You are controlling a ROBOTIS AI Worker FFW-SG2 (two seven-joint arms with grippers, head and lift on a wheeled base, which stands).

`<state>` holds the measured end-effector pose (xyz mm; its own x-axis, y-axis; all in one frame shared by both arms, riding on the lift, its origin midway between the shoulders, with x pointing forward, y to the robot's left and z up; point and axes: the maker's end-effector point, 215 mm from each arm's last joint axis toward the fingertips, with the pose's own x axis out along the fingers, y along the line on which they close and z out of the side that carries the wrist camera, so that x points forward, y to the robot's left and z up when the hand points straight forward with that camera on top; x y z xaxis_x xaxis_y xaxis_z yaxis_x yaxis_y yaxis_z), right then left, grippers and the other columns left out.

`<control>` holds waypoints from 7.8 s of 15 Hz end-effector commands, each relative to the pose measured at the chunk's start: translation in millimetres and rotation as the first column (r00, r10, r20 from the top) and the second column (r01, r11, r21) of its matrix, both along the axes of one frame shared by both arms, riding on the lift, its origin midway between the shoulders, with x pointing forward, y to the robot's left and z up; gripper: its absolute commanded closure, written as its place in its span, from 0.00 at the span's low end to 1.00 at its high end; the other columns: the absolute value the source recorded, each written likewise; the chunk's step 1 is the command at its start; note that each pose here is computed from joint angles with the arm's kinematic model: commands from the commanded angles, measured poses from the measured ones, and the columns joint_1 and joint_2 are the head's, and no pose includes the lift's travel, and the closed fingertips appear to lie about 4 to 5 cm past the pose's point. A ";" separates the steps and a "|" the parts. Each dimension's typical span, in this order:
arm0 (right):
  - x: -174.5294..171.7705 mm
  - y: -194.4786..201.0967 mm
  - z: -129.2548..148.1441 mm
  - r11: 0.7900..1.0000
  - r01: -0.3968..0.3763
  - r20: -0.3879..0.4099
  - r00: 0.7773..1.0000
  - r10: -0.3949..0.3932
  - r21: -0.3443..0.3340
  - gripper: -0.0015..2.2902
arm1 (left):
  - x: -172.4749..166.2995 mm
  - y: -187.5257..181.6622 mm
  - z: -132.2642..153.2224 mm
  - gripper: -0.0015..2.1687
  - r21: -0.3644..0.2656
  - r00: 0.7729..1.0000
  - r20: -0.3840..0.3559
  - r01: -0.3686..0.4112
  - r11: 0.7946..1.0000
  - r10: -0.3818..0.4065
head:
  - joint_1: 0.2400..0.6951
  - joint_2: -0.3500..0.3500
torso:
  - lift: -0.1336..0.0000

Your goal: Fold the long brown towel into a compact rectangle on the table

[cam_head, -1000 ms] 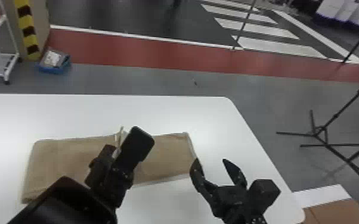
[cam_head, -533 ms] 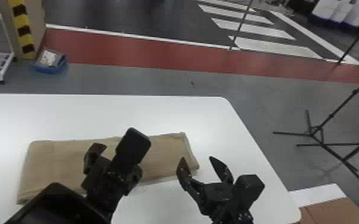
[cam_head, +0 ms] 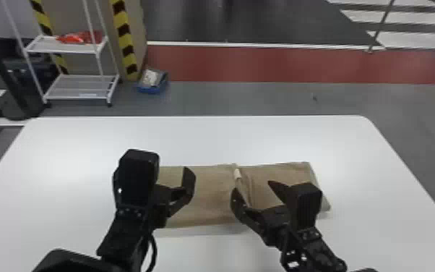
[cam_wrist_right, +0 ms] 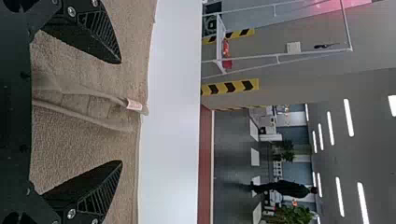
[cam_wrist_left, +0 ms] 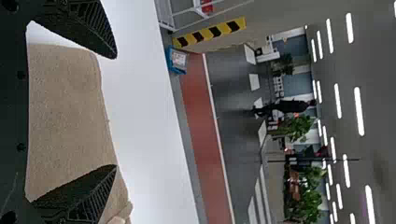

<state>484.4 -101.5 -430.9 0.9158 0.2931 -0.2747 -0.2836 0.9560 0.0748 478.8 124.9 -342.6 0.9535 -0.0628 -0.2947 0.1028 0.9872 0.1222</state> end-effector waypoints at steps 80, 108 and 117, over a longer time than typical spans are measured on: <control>15.4 -212.1 -42.6 0.965 0.258 -0.329 0.908 -0.260 -0.051 0.22 | 4.8 116.7 -59.5 0.04 -0.263 0.987 0.069 -0.122 0.957 0.144 | 1.00 0.38 | 0.14; -15.4 87.5 13.8 0.957 -0.224 -0.200 0.962 0.186 -0.187 0.00 | 3.1 116.3 -63.5 0.04 -0.263 0.988 0.061 -0.122 0.957 0.143 | 1.00 0.84 | 0.14; -35.0 147.2 23.5 0.912 -0.403 -0.154 0.909 0.387 -0.083 0.62 | 2.7 116.3 -65.0 0.04 -0.263 0.988 0.059 -0.120 0.957 0.140 | 1.00 0.95 | 0.14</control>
